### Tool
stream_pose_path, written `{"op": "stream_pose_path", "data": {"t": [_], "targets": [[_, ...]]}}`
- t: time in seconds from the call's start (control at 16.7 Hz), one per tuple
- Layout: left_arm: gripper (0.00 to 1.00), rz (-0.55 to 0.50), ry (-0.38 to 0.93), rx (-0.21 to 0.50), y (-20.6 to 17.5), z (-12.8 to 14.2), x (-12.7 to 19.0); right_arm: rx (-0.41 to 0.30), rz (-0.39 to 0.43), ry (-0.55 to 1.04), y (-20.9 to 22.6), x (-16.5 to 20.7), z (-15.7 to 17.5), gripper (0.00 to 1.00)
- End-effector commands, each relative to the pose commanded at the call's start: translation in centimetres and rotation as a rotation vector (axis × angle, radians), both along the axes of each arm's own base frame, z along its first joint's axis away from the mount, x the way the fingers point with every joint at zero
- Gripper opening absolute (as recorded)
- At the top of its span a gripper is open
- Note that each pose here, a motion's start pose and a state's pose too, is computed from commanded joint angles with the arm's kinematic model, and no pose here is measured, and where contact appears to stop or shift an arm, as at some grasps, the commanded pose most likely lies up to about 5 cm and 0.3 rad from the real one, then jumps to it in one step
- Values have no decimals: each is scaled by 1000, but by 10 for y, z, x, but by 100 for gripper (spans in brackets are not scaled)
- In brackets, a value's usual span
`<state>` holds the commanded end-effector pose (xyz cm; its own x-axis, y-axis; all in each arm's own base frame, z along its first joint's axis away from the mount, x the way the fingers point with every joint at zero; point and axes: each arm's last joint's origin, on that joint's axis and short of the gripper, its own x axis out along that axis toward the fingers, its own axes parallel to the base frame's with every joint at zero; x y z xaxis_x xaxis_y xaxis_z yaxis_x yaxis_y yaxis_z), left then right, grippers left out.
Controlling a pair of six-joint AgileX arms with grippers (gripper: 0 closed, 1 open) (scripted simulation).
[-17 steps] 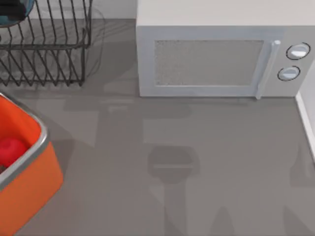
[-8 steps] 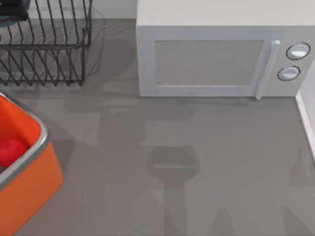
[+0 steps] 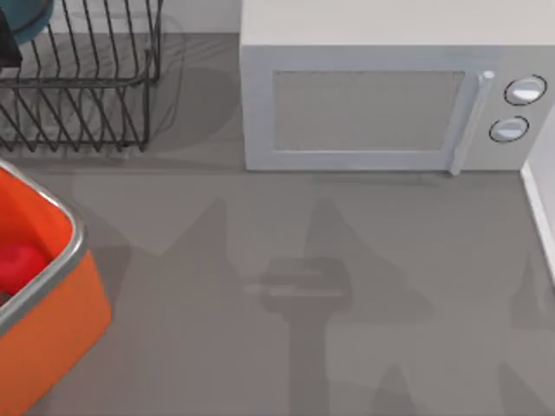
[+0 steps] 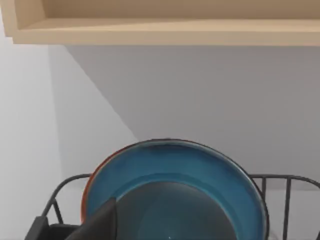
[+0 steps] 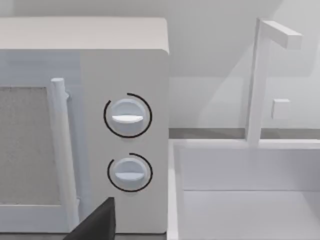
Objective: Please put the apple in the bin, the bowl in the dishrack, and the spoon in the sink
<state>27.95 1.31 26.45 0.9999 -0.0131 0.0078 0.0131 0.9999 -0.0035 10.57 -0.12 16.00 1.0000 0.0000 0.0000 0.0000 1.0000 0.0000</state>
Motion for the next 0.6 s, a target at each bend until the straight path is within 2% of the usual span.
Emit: {"op": "stream_pose_path", "data": {"t": [0.24,0.42,0.6], "targets": [[100,4,-13,16,-7,-2,-78,0,0,0,0,0,0,100],[100,4,-21,27,-11,-24,-126,0,0,0,0,0,0,100],[100,6,-20,27,-13,-56,-157,0,0,0,0,0,0,100]]}}
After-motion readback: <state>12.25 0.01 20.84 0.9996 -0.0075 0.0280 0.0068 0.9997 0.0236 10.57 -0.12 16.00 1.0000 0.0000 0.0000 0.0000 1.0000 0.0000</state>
